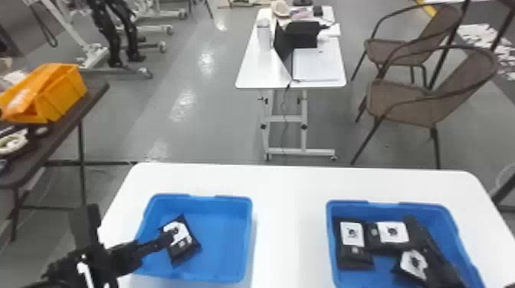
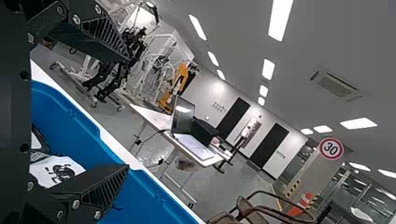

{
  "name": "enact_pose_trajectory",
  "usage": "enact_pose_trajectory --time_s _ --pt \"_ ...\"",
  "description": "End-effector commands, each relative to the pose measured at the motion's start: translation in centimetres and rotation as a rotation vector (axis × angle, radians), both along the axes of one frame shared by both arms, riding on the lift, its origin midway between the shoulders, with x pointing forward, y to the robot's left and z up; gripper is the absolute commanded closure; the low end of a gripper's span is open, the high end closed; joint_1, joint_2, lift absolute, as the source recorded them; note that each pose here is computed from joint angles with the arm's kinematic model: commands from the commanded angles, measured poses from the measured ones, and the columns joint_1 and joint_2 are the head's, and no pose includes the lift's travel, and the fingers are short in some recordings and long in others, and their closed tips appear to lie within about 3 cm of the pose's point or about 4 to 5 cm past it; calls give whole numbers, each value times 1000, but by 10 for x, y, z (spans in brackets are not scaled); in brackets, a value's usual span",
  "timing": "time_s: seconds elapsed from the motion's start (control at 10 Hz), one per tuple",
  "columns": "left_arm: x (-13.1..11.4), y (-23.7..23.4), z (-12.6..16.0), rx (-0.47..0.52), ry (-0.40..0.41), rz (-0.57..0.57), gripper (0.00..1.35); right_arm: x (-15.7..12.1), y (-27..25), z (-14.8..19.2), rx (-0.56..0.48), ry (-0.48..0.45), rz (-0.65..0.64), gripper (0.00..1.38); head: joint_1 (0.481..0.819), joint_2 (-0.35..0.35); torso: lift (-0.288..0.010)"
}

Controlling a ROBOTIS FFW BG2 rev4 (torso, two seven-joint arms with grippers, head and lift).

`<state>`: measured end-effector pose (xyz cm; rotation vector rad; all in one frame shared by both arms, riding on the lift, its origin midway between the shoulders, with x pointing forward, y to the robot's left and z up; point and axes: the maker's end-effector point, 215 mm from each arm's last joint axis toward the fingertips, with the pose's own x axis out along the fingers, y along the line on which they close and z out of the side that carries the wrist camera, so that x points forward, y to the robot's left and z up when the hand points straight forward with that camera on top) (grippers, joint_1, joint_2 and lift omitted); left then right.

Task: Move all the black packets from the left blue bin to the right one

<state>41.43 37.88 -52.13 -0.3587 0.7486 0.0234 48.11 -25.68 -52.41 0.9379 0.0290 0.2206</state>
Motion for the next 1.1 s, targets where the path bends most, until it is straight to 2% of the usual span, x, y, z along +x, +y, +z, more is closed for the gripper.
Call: enact_pose_trajectory --time_s 0.0,0.1,0.2,0.5,0.7,1.0 --pt "7 15 6 122 16 -23 131 1 1 0 5 -2 -1 209 695 151 0" --pt "5 22 -1 168 46 -25 154 0 2 0 6 0 1 209 695 158 0" --pt "7 22 -11 173 58 -23 171 0 2 -1 7 0 2 211 695 170 0" --pt "30 12 -35 160 76 -43 182 0 3 -1 10 2 5 211 695 172 0" --pt "47 -5 -53 138 108 -97 194 3 5 0 14 1 10 211 695 163 0" --pt "34 -10 -71 146 213 -82 214 3 6 0 20 -1 15 211 695 141 0"
